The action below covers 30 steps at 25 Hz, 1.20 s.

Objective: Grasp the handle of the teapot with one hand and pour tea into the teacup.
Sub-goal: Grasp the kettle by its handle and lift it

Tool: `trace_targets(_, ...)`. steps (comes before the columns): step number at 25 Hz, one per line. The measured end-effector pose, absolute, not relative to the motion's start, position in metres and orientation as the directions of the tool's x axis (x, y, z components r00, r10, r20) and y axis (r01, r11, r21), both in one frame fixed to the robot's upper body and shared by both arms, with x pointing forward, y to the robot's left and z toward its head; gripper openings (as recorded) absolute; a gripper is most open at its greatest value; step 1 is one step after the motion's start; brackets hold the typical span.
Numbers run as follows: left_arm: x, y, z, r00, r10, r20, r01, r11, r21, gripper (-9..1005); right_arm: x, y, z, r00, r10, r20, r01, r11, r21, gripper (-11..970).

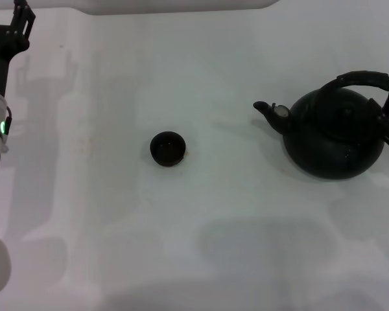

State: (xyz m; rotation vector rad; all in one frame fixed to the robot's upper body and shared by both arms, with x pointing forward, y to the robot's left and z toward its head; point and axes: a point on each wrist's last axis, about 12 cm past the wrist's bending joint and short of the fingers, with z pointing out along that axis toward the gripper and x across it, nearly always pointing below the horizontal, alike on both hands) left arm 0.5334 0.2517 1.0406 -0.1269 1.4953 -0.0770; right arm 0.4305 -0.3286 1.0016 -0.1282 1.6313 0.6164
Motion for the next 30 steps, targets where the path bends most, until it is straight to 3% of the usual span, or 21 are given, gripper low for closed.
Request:
trace_targets(8, 0.533, 0.254, 1.039, 0.07, -0.123, -0.99, -0.031, 0.992, -0.126, 833, 0.437, -0.328, 1.0, -0.182, 0.259, -0.949, -0.411, 0.856, 0.313, 862)
trace_targets(19, 0.532, 0.253, 1.038, 0.064, -0.127, -0.99, -0.032, 0.991, -0.129, 834, 0.439, -0.328, 1.0, -0.181, 0.258, -0.949, -0.406, 0.859, 0.311, 654)
trace_targets(22, 0.532, 0.253, 1.038, 0.059, -0.13, -0.99, -0.031, 0.991, -0.132, 834, 0.44, -0.327, 1.001, -0.18, 0.255, -0.95, -0.418, 0.854, 0.309, 402)
trace_targets(27, 0.532, 0.252, 1.037, 0.058, -0.135, -0.989, -0.026, 0.99, -0.137, 834, 0.441, -0.326, 1.002, -0.176, 0.258, -0.95, -0.421, 0.853, 0.309, 234)
trace_targets(30, 0.531, 0.252, 1.036, 0.053, -0.14, -0.989, -0.024, 0.99, -0.142, 834, 0.442, -0.325, 1.004, -0.162, 0.265, -0.95, -0.429, 0.848, 0.31, 231)
